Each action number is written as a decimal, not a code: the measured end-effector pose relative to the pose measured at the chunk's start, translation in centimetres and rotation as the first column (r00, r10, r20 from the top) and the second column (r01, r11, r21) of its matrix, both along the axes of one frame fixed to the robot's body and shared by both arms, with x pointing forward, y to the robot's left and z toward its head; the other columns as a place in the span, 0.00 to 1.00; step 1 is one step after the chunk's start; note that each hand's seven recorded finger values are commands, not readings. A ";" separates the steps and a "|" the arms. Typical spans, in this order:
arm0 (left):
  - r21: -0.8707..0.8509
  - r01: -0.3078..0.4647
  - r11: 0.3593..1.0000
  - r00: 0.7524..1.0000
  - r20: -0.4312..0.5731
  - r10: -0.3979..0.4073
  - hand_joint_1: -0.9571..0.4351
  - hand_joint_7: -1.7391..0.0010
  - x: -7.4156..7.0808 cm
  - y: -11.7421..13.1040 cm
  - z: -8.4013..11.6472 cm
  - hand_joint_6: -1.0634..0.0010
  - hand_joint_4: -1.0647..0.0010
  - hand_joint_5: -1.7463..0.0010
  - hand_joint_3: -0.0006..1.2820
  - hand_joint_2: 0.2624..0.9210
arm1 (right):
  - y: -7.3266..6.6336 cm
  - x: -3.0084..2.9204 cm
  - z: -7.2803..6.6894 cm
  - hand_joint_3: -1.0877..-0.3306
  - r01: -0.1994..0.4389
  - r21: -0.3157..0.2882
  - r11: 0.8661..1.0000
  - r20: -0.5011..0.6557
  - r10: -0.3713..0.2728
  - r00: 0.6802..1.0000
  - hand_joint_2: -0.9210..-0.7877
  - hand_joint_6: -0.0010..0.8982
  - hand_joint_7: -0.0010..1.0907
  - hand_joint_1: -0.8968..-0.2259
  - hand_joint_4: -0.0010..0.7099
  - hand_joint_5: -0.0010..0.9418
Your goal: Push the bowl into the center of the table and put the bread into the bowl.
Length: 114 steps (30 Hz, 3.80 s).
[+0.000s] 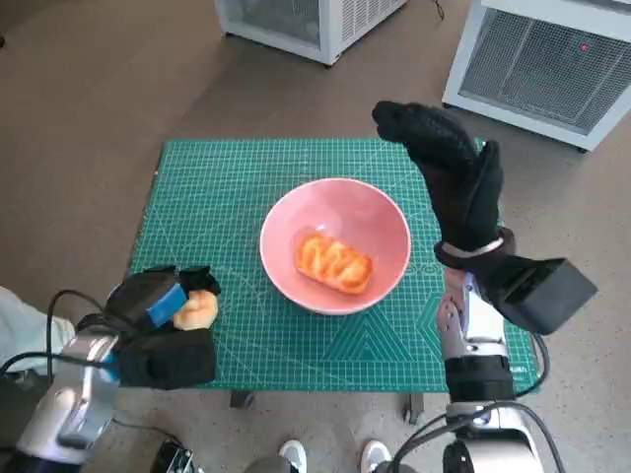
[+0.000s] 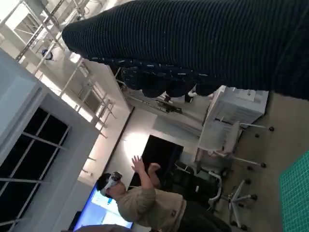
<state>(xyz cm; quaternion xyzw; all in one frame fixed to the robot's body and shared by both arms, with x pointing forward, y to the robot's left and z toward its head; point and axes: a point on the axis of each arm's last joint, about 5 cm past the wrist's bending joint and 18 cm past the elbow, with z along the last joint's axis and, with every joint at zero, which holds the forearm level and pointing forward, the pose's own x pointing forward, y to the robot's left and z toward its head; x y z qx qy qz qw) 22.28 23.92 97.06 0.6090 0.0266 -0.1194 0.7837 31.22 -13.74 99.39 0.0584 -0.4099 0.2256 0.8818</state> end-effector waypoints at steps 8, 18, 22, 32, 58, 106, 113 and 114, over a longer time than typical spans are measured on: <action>-0.117 0.077 0.990 0.958 0.284 -0.041 0.69 0.38 -0.1 -1.8 6.0 0.33 0.20 0.44 0.02 0.95 | -0.1 -0.04 0.0 0.42 0.000 0.000 1.000 -0.003 0.000 1.000 0.00 0.03 0.49 0.29 0.30 0.00; -0.182 0.253 0.950 0.835 0.537 -0.119 0.69 0.40 0.7 -5.1 10.2 0.30 0.17 0.46 0.01 0.94 | -0.2 -0.06 0.0 0.43 0.005 -0.002 1.000 -0.004 -0.005 1.000 0.00 0.03 0.49 0.29 0.30 0.00; -0.185 0.320 0.929 0.801 0.577 -0.161 0.69 0.40 1.3 -6.7 10.5 0.31 0.15 0.46 0.01 0.94 | -0.4 -0.08 -0.1 0.43 0.010 -0.003 1.000 -0.006 -0.010 1.000 0.00 0.03 0.49 0.30 0.30 0.00; -0.159 0.437 0.885 0.792 0.534 -0.295 0.69 0.44 3.6 -10.2 10.1 0.30 0.16 0.43 0.01 0.94 | -0.5 -0.06 -0.2 0.43 0.017 -0.003 1.000 -0.010 -0.018 1.000 0.00 0.03 0.49 0.31 0.30 0.00; -0.215 0.431 0.876 0.899 0.187 -0.396 0.74 0.75 8.6 -13.3 3.9 0.64 0.61 0.65 0.09 0.88 | -1.2 -0.49 -0.7 0.45 0.066 0.012 0.998 -0.024 -0.065 0.998 0.00 0.05 0.47 0.30 0.31 0.00; -0.814 0.555 0.169 0.832 0.544 -0.114 0.19 0.97 6.4 -7.0 2.4 0.81 0.89 0.98 0.24 1.00 | -1.0 -0.18 0.0 0.43 0.104 -0.001 0.995 -0.003 -0.104 0.995 0.00 0.07 0.45 0.33 0.29 0.00; -0.796 0.584 0.158 0.812 0.576 -0.096 0.17 0.97 6.3 -6.9 1.6 0.81 0.90 0.99 0.27 1.00 | -1.0 -0.01 0.3 0.43 0.109 0.000 0.994 0.003 -0.109 0.994 0.00 0.07 0.45 0.34 0.29 0.00; -0.794 0.587 0.157 0.810 0.579 -0.098 0.17 0.97 6.3 -6.8 1.6 0.81 0.90 0.99 0.27 1.00 | -1.0 0.00 0.3 0.43 0.110 0.000 0.994 0.002 -0.110 0.994 0.00 0.07 0.45 0.34 0.29 0.00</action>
